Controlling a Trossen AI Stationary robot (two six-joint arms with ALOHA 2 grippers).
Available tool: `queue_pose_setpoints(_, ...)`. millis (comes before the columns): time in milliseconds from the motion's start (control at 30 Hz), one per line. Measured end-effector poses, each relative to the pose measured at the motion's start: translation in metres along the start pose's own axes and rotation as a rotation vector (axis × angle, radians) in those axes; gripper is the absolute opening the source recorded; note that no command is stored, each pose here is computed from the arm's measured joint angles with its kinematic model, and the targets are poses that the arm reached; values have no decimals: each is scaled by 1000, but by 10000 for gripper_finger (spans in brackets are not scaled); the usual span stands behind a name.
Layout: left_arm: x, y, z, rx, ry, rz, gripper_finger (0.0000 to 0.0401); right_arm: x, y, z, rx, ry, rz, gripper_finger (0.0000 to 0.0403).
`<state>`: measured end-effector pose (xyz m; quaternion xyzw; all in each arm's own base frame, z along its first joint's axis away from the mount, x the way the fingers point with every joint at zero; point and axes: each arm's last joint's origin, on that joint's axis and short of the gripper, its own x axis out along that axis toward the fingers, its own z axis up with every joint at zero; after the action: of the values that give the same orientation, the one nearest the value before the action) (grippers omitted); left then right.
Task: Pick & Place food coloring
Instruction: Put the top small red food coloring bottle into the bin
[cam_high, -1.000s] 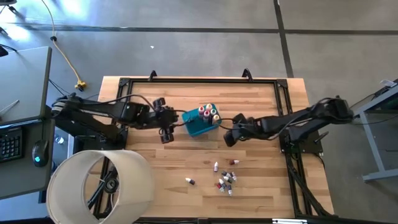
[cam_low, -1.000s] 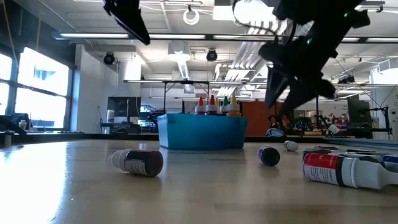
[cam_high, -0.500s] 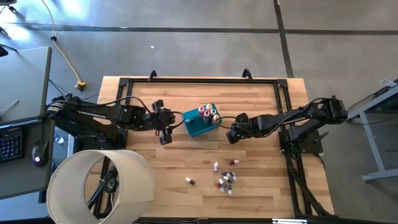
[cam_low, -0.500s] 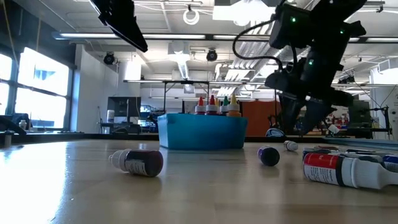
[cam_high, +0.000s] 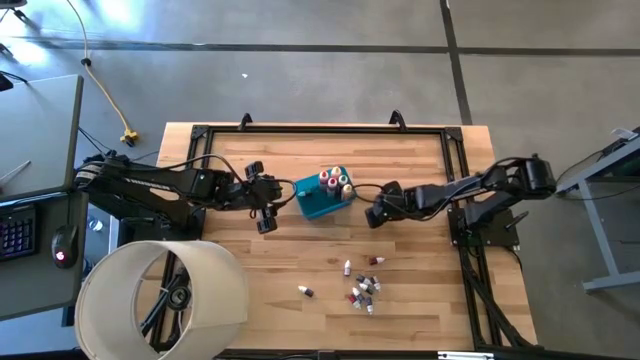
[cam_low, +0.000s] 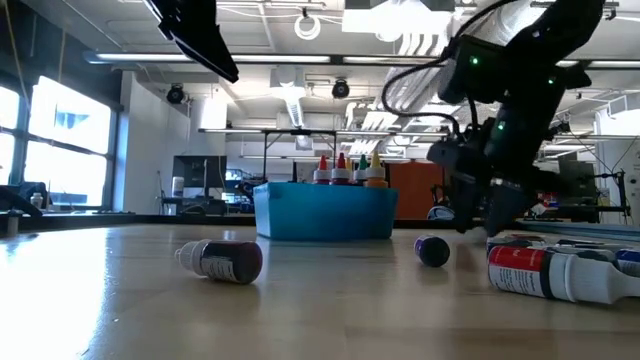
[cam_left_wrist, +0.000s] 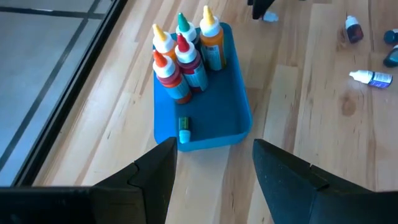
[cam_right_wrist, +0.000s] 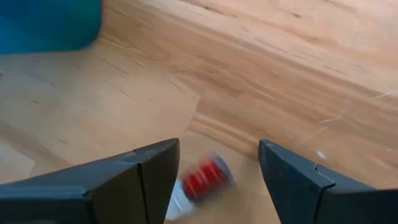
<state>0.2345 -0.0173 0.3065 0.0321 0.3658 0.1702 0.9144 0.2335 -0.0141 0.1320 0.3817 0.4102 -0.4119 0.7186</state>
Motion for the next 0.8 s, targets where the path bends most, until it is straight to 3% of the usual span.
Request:
queue_pose_setpoints(333,0,0,0,3,1,4,204,8,-1,-5,16,8,32,179)
queue_pose_setpoints(433,0,0,0,4,2,4,204,3,2,-4,-165,24,58,173)
queue_pose_setpoints(533,0,0,0,4,2,7,204,-9,10,2,-415,42,160,173)
queue_pose_setpoints(667,0,0,0,4,1,8,204,-34,21,14,-577,24,326,176)
queue_pose_setpoints(800,0,0,0,-12,1,8,204,-59,21,18,-737,-61,393,178)
